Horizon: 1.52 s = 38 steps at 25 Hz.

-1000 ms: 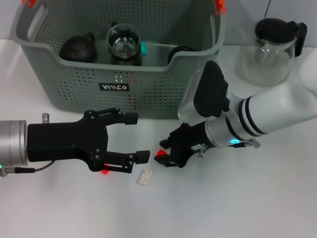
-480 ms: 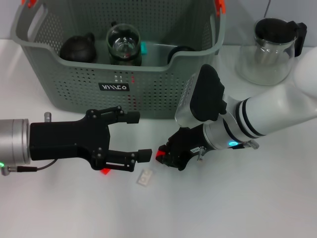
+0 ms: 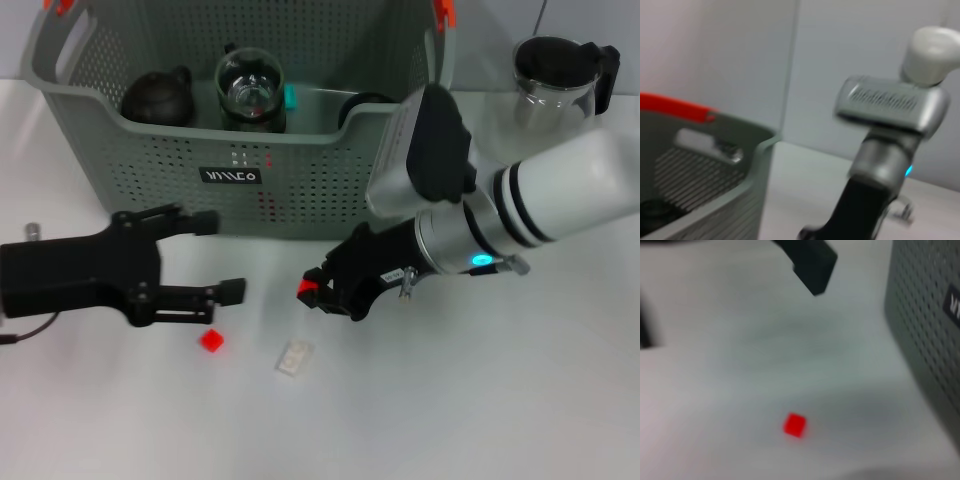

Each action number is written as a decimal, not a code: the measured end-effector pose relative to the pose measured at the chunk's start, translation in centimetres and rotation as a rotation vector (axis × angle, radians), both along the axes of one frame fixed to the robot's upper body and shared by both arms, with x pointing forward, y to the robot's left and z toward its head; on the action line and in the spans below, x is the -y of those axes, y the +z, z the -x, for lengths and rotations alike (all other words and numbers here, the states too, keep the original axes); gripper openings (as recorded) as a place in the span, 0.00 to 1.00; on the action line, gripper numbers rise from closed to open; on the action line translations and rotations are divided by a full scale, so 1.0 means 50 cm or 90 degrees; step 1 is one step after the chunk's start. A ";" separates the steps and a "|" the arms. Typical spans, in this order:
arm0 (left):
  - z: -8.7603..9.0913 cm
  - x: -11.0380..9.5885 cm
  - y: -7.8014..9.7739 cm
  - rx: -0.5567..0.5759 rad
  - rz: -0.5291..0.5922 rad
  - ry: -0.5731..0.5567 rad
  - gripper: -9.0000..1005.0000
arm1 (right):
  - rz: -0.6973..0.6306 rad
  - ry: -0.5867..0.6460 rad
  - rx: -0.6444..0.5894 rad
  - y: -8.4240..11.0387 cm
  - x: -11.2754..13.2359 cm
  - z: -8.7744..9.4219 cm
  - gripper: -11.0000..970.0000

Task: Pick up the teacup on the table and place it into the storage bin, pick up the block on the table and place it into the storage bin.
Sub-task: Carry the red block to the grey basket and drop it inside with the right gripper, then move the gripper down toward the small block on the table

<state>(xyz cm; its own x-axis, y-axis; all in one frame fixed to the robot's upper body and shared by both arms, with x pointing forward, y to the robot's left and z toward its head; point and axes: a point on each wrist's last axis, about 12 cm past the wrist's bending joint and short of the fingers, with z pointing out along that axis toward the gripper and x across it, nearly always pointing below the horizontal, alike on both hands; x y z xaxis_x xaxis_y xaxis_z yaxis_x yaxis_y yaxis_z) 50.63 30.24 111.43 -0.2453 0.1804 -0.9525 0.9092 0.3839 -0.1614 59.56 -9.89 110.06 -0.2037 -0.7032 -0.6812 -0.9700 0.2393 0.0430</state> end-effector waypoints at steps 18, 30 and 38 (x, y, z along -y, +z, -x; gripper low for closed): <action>0.036 -0.048 -0.022 -0.008 0.004 0.073 0.94 | -0.261 -0.089 0.105 0.360 0.032 -0.089 0.22; 0.039 -0.048 -0.024 -0.013 -0.001 0.068 0.94 | -0.248 -0.074 0.098 0.339 0.048 -0.090 0.46; 0.040 -0.050 -0.019 -0.011 0.002 0.059 0.94 | -0.217 0.060 0.007 0.267 0.086 -0.016 0.77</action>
